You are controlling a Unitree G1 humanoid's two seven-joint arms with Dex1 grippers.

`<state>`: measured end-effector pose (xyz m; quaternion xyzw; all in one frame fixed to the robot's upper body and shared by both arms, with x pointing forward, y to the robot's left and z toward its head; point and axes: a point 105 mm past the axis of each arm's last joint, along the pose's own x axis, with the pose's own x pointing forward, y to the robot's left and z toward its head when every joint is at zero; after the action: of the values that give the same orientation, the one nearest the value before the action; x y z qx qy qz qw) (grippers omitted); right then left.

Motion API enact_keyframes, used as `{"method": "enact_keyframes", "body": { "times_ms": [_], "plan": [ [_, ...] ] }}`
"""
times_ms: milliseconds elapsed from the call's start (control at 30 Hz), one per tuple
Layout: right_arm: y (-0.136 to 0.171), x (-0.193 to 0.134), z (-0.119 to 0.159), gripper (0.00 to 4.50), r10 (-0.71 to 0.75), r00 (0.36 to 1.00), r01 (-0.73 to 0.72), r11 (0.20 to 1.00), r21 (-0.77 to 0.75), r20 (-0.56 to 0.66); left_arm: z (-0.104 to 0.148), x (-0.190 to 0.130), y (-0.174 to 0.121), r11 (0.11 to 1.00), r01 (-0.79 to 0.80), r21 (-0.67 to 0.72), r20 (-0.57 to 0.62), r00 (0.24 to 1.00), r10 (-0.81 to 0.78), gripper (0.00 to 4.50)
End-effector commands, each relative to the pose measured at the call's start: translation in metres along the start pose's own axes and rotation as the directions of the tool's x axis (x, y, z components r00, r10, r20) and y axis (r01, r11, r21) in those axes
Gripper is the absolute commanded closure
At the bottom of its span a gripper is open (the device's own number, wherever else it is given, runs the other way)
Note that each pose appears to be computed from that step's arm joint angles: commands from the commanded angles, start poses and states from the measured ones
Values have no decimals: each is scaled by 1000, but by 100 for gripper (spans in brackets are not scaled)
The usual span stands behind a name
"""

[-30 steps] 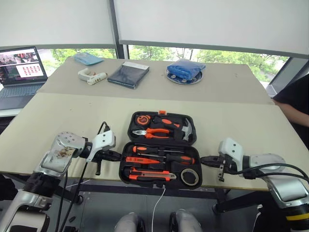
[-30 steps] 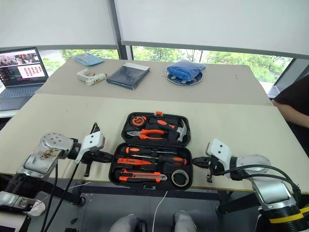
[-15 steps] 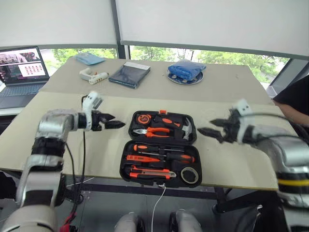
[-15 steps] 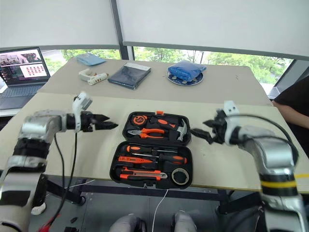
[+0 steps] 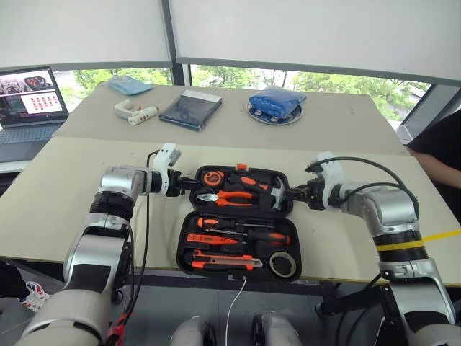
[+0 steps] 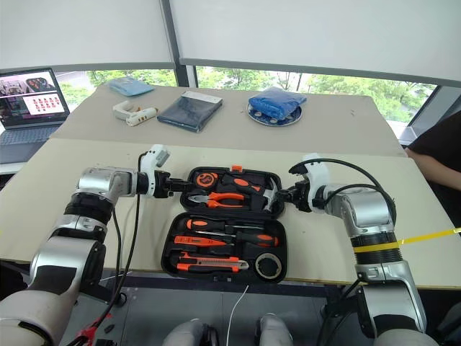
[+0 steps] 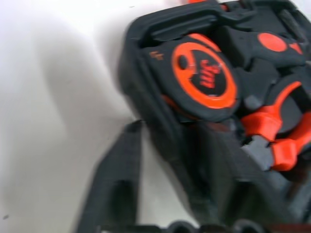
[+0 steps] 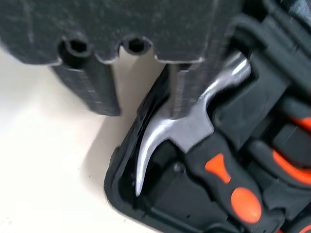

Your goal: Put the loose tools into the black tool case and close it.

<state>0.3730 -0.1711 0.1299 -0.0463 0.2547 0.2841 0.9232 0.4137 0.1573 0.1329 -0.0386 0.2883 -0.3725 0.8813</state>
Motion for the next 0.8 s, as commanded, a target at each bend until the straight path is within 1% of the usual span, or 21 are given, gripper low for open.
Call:
{"method": "enact_keyframes", "body": {
  "times_ms": [33,67,133,200,267,300,367,400,433,467,533,600,633,700,800],
  "plan": [
    [4,-8,-7,417,5,1000,-5,1000,-7,-25,-5,-2,4,1000,-20,1,-20,1000,20,434],
    [6,-9,-7,448,9,1000,-9,1000,-6,-24,-5,-2,4,1000,-18,3,-18,1000,18,450],
    [8,-10,-7,448,13,1000,-13,1000,-10,-24,-6,-3,3,1000,-12,20,-16,1000,13,450],
    [4,-8,1,448,-11,1000,11,1000,-5,-4,-4,-3,-1,991,-3,136,-4,1000,3,450],
    [-2,-6,8,448,-43,999,43,999,-3,17,-1,-3,-5,983,7,186,17,1000,-10,450],
    [-4,-7,13,448,-53,998,54,999,-11,40,3,-3,-6,979,1,203,40,999,-9,450],
    [-5,-8,27,448,-58,993,61,998,-27,102,14,-4,-8,960,-21,278,96,995,-6,450],
    [-7,-9,36,448,-65,988,71,997,-38,142,22,-5,-11,945,-36,324,140,990,-10,450],
    [-8,-12,50,448,-82,975,97,993,-61,208,35,-7,-14,930,-60,363,205,979,-17,450],
    [-10,-15,61,448,-102,959,126,989,-76,265,47,-9,-17,923,-83,376,265,964,-21,450],
    [-15,-25,88,448,-154,906,215,970,-116,393,76,-15,-20,895,-188,404,410,912,7,450],
    [-15,-32,102,448,-181,862,300,935,-188,474,96,-22,-16,844,-331,422,516,853,77,450],
    [-14,-34,106,448,-182,846,331,916,-227,500,103,-25,-16,810,-388,440,556,826,93,450],
    [-12,-38,111,448,-182,815,395,869,-298,550,113,-30,-20,757,-451,474,620,781,77,450],
    [-13,-39,108,448,-188,784,446,834,-326,592,111,-29,-27,685,-499,531,653,756,45,450]
  ]
}}
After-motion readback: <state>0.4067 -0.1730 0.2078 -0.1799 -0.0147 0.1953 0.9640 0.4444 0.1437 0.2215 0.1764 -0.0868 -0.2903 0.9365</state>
